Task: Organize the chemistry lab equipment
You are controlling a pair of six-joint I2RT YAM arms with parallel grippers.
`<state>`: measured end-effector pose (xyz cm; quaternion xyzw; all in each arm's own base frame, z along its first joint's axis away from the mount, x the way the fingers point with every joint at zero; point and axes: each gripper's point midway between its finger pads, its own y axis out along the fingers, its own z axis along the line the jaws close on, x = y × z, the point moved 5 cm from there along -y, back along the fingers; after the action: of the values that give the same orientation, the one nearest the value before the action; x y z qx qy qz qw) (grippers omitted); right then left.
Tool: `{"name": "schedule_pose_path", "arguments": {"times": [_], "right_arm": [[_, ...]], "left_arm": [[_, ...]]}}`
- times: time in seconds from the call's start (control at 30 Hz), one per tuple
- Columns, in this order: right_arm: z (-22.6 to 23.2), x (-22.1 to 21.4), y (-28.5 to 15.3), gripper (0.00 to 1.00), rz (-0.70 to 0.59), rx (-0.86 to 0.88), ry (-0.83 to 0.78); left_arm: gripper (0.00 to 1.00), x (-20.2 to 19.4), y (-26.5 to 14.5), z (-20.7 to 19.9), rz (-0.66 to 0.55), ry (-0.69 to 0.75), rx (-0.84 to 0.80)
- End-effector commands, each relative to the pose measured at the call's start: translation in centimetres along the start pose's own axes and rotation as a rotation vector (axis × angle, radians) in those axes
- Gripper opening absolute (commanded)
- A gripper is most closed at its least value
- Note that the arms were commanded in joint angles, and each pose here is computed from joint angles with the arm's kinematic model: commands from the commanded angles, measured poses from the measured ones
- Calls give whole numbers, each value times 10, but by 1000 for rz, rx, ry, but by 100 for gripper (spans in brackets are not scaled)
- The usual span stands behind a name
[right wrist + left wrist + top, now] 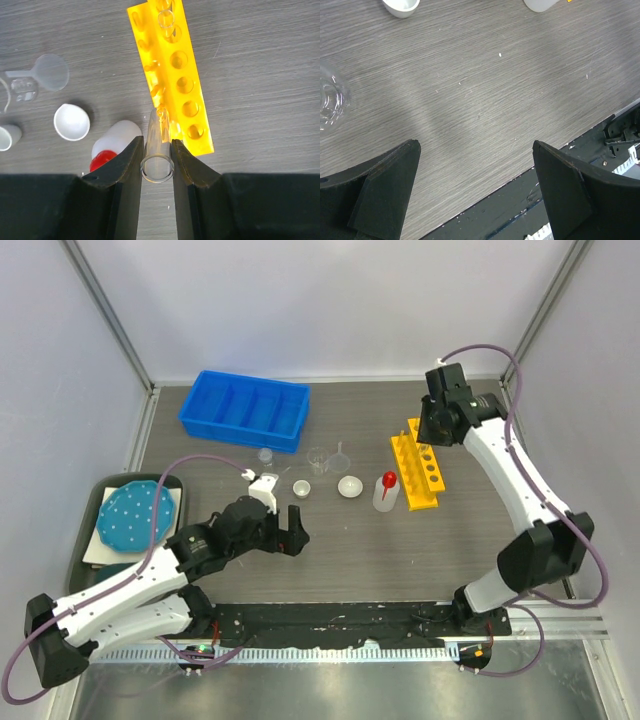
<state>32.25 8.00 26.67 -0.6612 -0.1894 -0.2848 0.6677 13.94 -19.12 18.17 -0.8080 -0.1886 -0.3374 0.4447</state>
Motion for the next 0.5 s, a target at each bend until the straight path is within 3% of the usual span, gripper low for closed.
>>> {"name": "schedule_pose_path", "arguments": {"times": [0.0, 0.47], "right_arm": [[1, 28, 10, 16, -58, -48, -1], [-12, 42, 56, 15, -29, -153, 8]], "left_arm": [[100, 0, -1, 3, -20, -19, 12], [100, -3, -1, 1, -12, -8, -1]]}}
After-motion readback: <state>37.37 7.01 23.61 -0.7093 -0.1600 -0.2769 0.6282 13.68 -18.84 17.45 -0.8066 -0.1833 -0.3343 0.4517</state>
